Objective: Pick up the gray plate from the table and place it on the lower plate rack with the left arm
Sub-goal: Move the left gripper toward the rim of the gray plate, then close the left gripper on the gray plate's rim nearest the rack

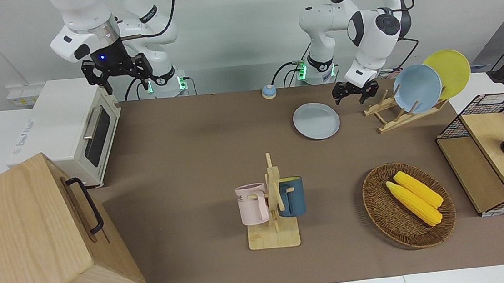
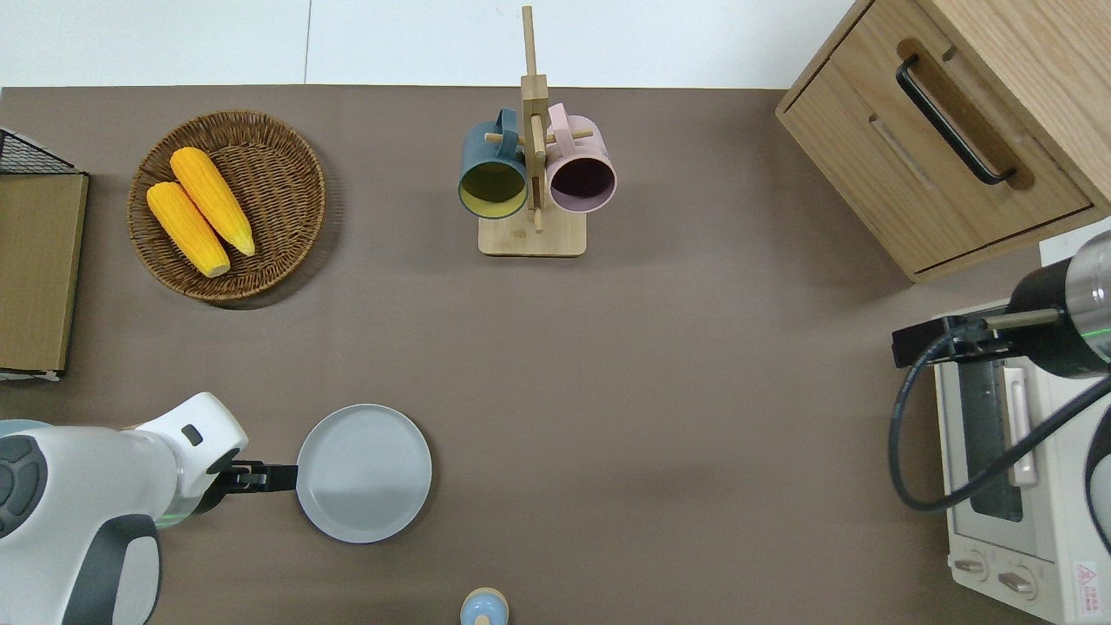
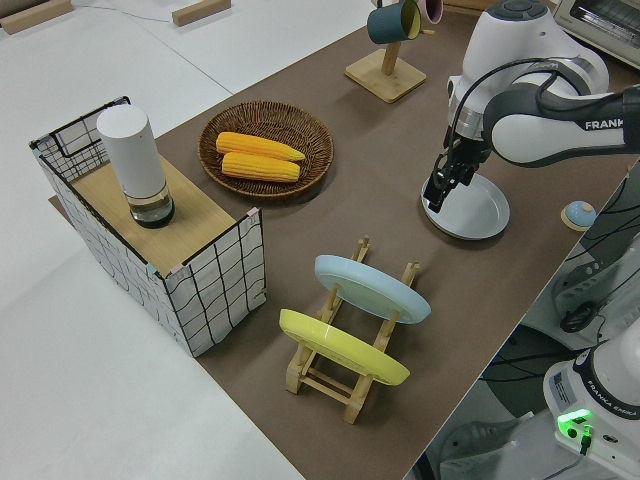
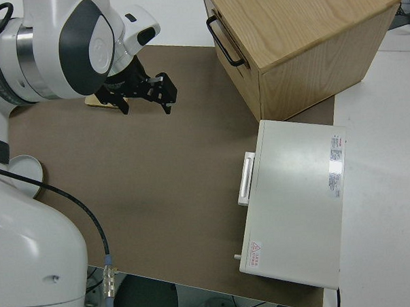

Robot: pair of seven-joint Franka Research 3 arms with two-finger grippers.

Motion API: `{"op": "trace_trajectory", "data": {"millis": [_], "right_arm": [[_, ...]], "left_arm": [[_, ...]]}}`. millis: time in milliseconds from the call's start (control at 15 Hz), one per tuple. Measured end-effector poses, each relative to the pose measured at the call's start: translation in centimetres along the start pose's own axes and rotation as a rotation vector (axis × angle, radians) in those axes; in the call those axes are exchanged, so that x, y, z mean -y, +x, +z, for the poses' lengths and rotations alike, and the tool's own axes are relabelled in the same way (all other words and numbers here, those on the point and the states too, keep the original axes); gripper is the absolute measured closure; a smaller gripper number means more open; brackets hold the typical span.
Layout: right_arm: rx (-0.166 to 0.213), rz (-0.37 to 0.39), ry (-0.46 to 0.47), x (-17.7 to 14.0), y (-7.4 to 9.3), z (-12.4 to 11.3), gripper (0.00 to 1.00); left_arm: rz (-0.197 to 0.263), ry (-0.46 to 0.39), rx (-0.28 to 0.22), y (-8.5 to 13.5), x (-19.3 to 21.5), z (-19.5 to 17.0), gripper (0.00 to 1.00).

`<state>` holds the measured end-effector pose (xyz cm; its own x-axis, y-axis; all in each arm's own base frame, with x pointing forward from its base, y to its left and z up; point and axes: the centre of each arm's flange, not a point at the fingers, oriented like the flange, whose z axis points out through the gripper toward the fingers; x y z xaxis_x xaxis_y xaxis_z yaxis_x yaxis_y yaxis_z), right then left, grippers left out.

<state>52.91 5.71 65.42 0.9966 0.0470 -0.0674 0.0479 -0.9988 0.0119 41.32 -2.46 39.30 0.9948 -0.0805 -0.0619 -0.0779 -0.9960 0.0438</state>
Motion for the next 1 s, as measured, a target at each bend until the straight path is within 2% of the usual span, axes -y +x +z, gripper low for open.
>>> {"op": "trace_trajectory", "data": {"millis": [333, 1000], "right_arm": [[0.000, 0.000, 0.000, 0.0, 0.0, 0.0, 0.01], [0.000, 0.000, 0.000, 0.0, 0.0, 0.0, 0.01]], "left_arm": [[-0.008, -0.009, 0.016, -0.9, 0.0, 1.8, 0.00], [-0.019, -0.008, -0.016, -2.2, 0.2, 6.1, 0.00]]}}
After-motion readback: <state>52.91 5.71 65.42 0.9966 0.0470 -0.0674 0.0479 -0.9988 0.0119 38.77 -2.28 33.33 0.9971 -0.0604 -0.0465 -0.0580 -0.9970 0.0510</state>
